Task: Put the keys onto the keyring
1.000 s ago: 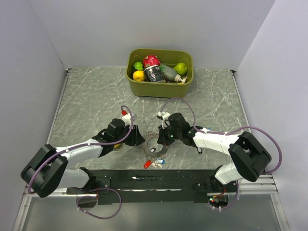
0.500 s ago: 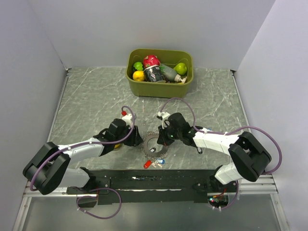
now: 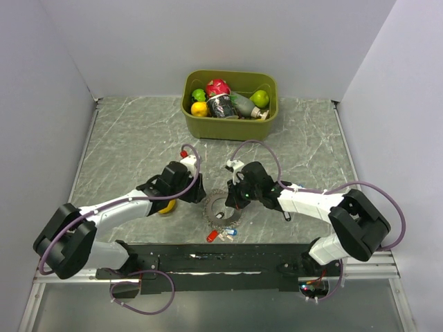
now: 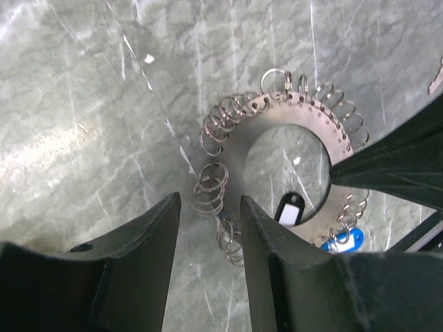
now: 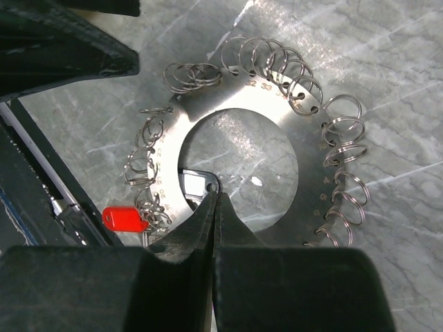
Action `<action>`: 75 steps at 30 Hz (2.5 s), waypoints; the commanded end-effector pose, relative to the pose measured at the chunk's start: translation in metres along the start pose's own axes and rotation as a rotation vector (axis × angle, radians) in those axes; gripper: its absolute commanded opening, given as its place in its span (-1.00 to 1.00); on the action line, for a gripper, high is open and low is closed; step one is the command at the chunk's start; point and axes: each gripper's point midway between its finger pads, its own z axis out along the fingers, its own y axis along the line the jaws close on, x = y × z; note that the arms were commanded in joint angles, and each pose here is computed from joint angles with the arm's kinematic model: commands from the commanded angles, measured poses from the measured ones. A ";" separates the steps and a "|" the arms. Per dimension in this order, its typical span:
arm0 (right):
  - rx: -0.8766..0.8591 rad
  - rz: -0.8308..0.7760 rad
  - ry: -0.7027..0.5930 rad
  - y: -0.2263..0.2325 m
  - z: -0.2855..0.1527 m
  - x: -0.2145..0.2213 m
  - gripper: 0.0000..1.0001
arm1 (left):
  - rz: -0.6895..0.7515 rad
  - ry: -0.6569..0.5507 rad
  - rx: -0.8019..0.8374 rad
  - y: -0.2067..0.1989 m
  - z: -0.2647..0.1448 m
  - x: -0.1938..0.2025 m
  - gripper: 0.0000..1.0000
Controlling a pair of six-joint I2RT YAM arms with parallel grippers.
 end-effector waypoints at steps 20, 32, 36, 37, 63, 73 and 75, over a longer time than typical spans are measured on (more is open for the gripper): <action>0.146 0.166 0.167 -0.027 0.003 0.058 -1.00 | 0.406 0.009 -0.075 -0.017 -0.007 -0.006 -0.02; 0.198 0.186 0.157 -0.036 -0.005 0.055 -1.00 | 0.401 -0.108 0.014 -0.037 -0.031 -0.021 -0.04; 0.212 0.196 0.150 -0.039 -0.007 0.053 -1.00 | 0.423 -0.151 0.027 -0.037 -0.037 -0.024 -0.06; 0.212 0.197 0.147 -0.039 -0.008 0.052 -1.00 | 0.433 -0.154 0.041 -0.039 -0.037 -0.024 -0.07; 0.104 0.081 -0.034 -0.011 -0.038 0.009 -1.00 | 0.824 0.177 0.136 -0.043 -0.003 0.017 -0.21; 0.109 0.077 -0.041 -0.012 -0.040 0.013 -1.00 | 0.819 0.236 0.132 -0.036 0.003 0.036 -0.25; 0.111 0.076 -0.037 -0.013 -0.040 0.014 -1.00 | 0.815 0.237 0.125 -0.034 0.006 0.037 -0.28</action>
